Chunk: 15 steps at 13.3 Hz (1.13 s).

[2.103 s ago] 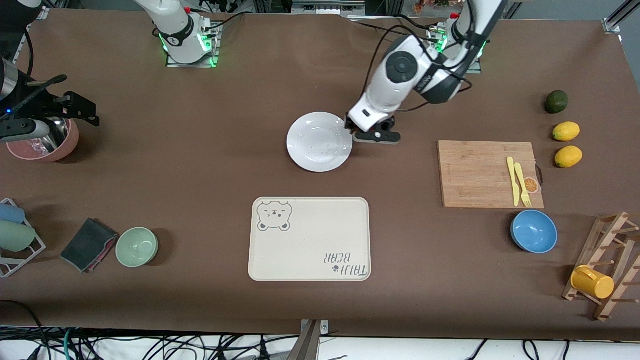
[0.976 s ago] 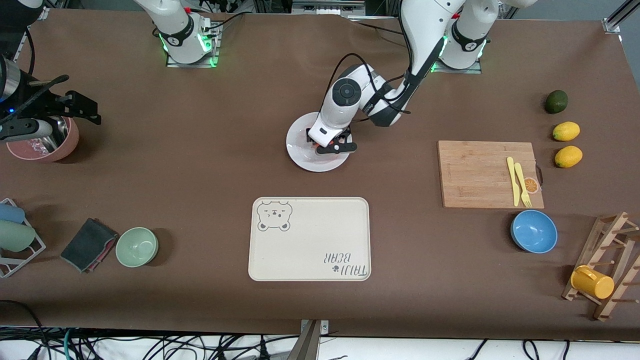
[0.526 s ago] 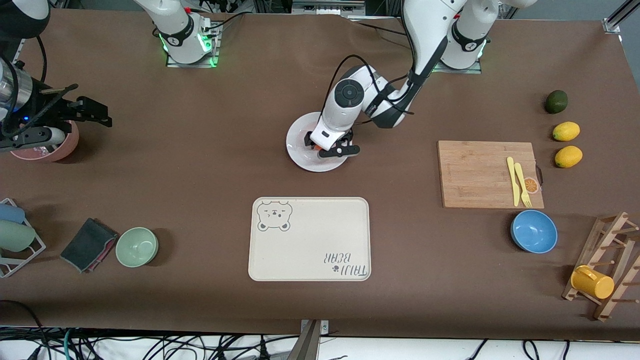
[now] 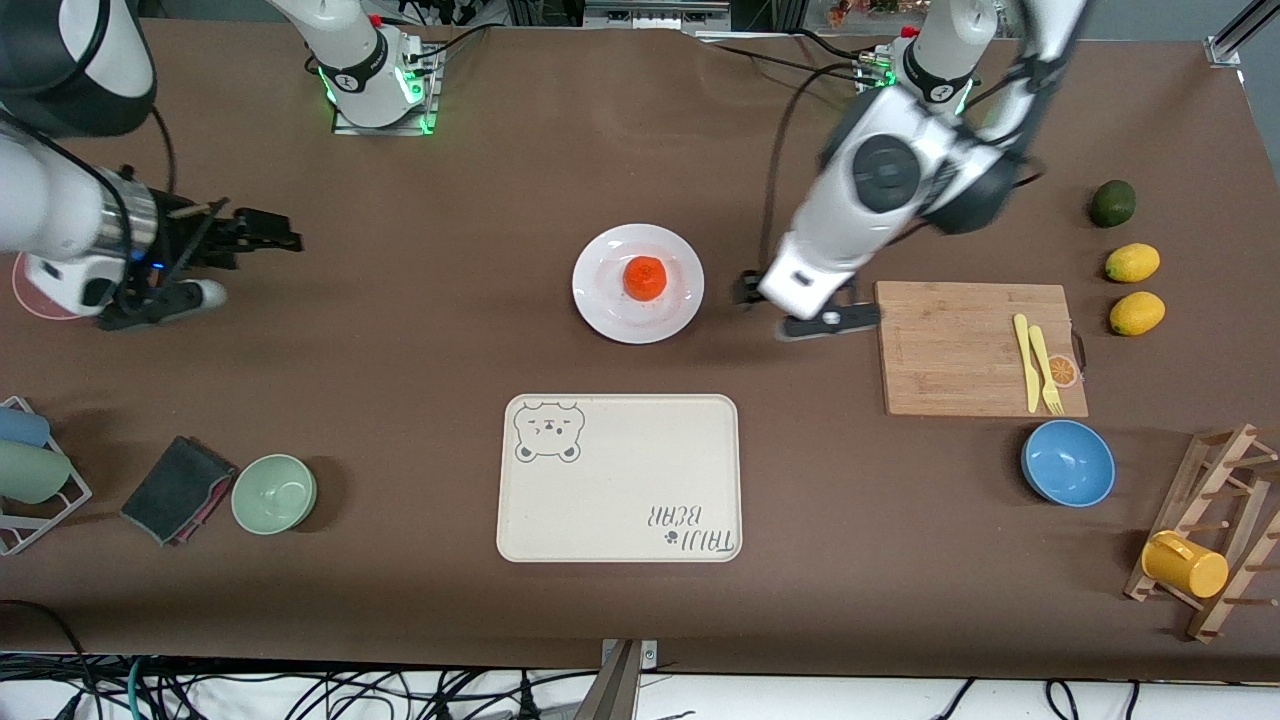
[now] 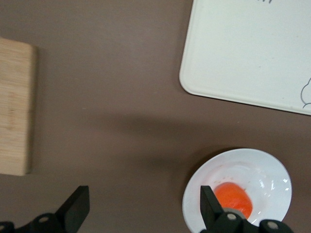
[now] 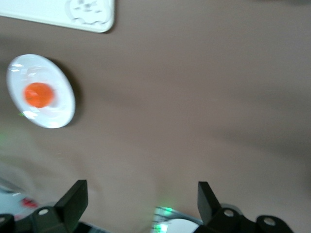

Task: Place orange and plate with both arms
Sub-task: 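Open the left gripper and lift away while the right gripper reaches out, then move the right gripper to the plate rim and grip it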

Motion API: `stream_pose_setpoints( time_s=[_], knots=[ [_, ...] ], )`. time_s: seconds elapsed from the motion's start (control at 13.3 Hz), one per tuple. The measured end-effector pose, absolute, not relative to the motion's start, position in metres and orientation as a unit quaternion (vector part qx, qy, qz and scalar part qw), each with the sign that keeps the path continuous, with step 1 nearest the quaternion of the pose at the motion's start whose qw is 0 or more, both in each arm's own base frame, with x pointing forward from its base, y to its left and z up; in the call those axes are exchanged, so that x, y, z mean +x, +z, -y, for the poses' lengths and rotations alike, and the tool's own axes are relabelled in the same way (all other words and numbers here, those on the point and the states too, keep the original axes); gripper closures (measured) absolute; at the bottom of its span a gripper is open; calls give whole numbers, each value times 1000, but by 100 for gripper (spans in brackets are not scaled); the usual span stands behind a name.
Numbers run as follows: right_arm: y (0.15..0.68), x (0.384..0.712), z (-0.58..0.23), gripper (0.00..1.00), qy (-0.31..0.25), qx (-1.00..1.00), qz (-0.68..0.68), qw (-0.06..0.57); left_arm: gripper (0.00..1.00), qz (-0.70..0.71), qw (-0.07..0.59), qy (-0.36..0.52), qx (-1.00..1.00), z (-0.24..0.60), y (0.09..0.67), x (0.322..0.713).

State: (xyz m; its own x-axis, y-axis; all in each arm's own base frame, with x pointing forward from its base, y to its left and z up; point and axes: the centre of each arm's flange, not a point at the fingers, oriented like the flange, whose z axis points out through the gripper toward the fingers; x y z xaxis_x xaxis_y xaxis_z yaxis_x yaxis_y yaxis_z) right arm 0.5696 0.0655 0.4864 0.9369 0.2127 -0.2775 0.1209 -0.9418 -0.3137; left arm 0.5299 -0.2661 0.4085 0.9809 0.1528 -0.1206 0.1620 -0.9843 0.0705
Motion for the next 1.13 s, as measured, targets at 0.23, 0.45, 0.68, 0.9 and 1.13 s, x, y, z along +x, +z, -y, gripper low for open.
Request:
stream_pose_setpoints(
  time_s=[0.23, 0.45, 0.68, 0.9, 1.13],
  knots=[
    [422, 571, -86, 0, 156, -957, 47, 240, 0, -42, 32, -61, 997, 192, 466, 525],
    [360, 552, -126, 0, 155, -942, 15, 298, 0, -18, 18, -46, 999, 132, 510, 518],
    [311, 520, -180, 0, 165, -927, 29, 334, 0, -15, 20, -36, 999, 79, 549, 506],
    [259, 507, -213, 0, 157, -914, 62, 370, 0, -2, 17, -21, 1000, 42, 590, 499],
    [214, 498, -232, 0, 140, -881, 82, 444, 0, 6, 8, -14, 1000, 42, 614, 497]
  ],
)
